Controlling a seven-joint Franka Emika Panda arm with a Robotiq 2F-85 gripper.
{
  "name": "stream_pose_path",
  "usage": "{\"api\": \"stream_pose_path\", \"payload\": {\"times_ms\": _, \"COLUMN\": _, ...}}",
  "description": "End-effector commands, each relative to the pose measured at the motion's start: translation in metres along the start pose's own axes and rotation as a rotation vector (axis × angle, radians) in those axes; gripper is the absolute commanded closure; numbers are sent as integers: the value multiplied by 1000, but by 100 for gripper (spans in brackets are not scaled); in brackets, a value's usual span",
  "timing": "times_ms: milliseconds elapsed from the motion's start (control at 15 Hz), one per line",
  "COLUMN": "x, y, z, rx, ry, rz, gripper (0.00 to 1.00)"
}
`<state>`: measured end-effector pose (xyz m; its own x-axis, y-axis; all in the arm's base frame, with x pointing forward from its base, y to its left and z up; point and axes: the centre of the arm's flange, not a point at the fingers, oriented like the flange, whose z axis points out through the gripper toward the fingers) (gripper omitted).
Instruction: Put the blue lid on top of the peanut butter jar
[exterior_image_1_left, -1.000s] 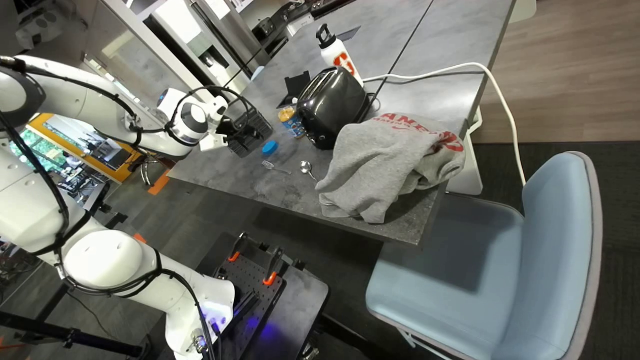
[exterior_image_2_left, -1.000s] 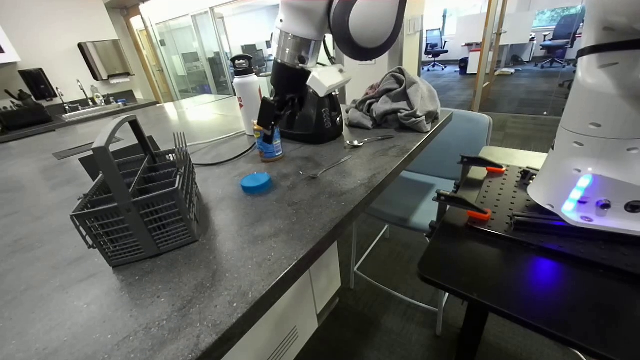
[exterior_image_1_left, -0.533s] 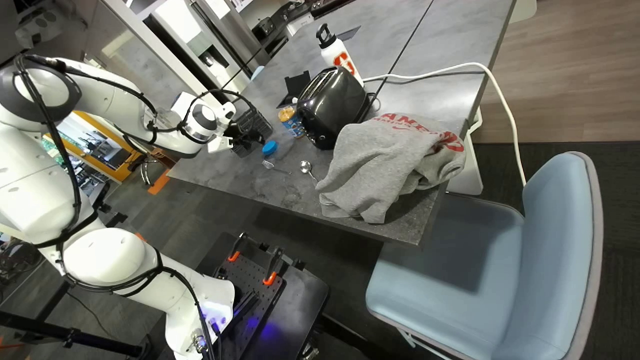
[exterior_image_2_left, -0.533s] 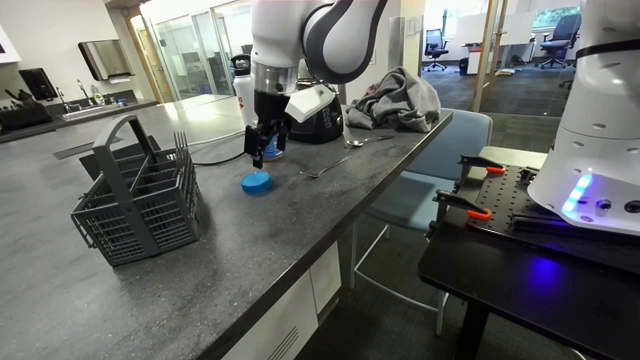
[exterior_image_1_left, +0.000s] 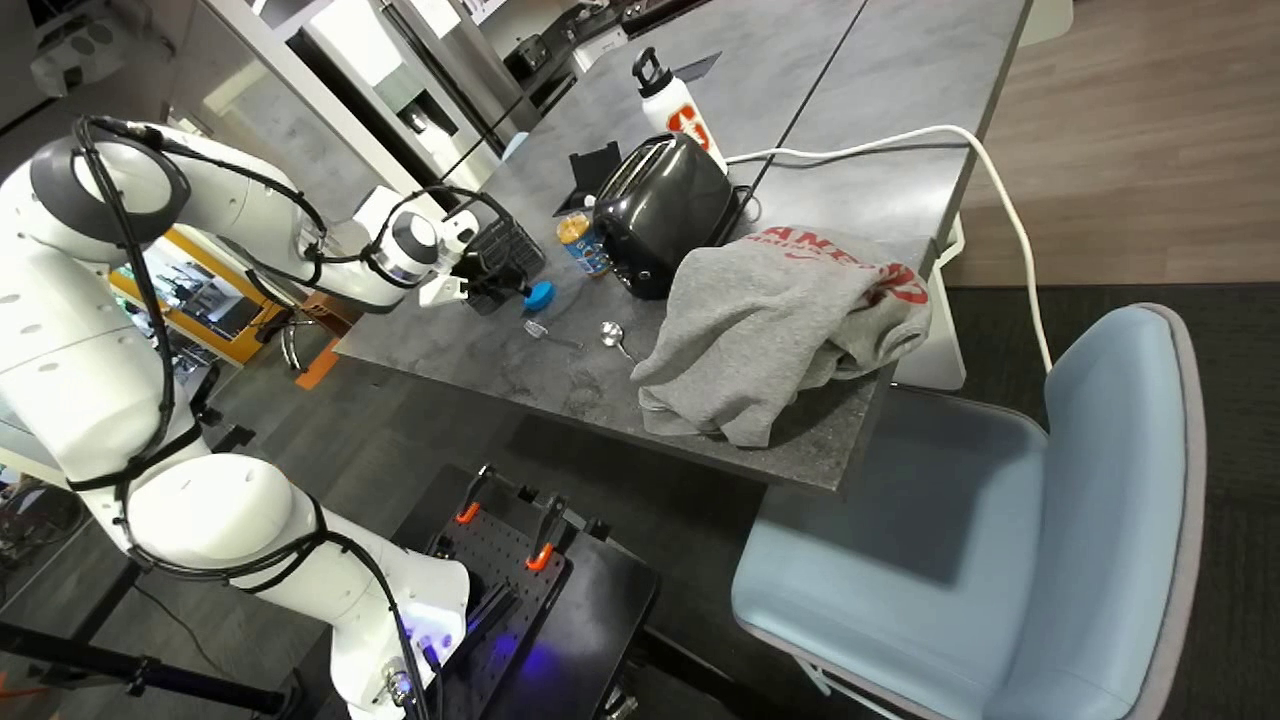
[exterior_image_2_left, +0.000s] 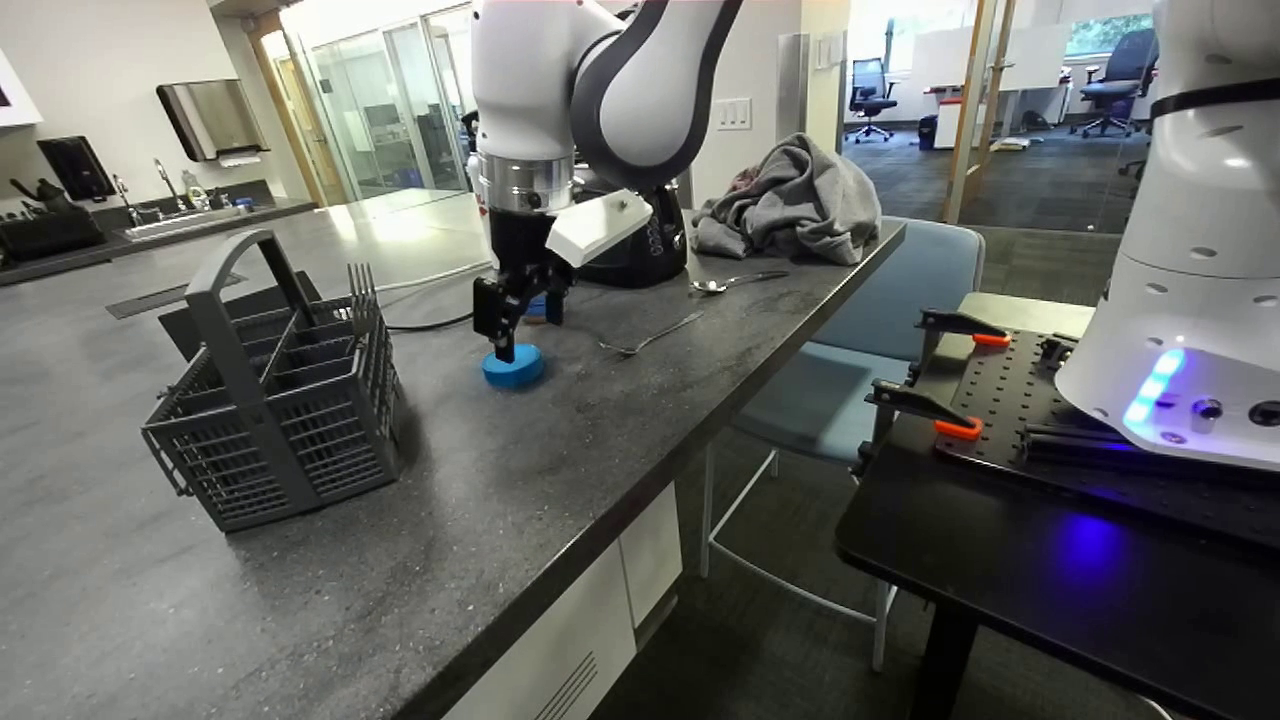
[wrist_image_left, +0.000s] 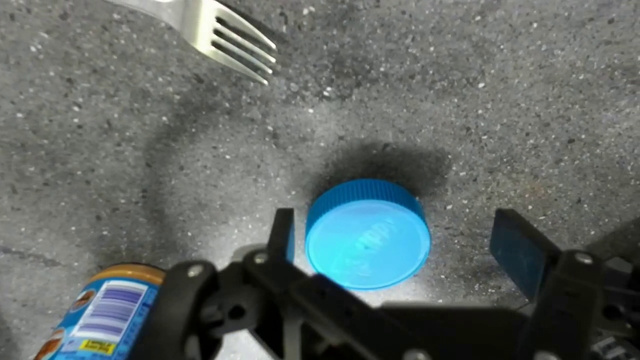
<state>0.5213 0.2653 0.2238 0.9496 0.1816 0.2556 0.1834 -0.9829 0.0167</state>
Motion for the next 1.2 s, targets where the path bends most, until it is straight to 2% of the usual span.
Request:
{"api": "stream_pose_path", "payload": {"times_ms": 0, "x": 15, "y": -4, "z": 9, "rx": -4, "ry": -14, "rz": 6, "gripper": 0}}
{"api": "stream_pose_path", "payload": {"times_ms": 533, "x": 29, "y": -1, "z": 32, "rx": -36, "ry": -6, "rz": 14, "gripper": 0}}
{"api": "stream_pose_path", "payload": {"times_ms": 1000, "x": 36, "y": -1, "z": 41, "rx": -29, "ry": -10, "rz": 20, "gripper": 0}}
{"api": "stream_pose_path", "payload": {"times_ms": 1067, "x": 37, "y": -1, "z": 41, "rx": -30, "ry": -10, "rz": 21, "gripper": 25}}
{"api": "stream_pose_path", "payload": {"times_ms": 1133, "x": 37, "y": -1, "z": 42, "rx": -30, "ry": -9, "rz": 16, "gripper": 28}}
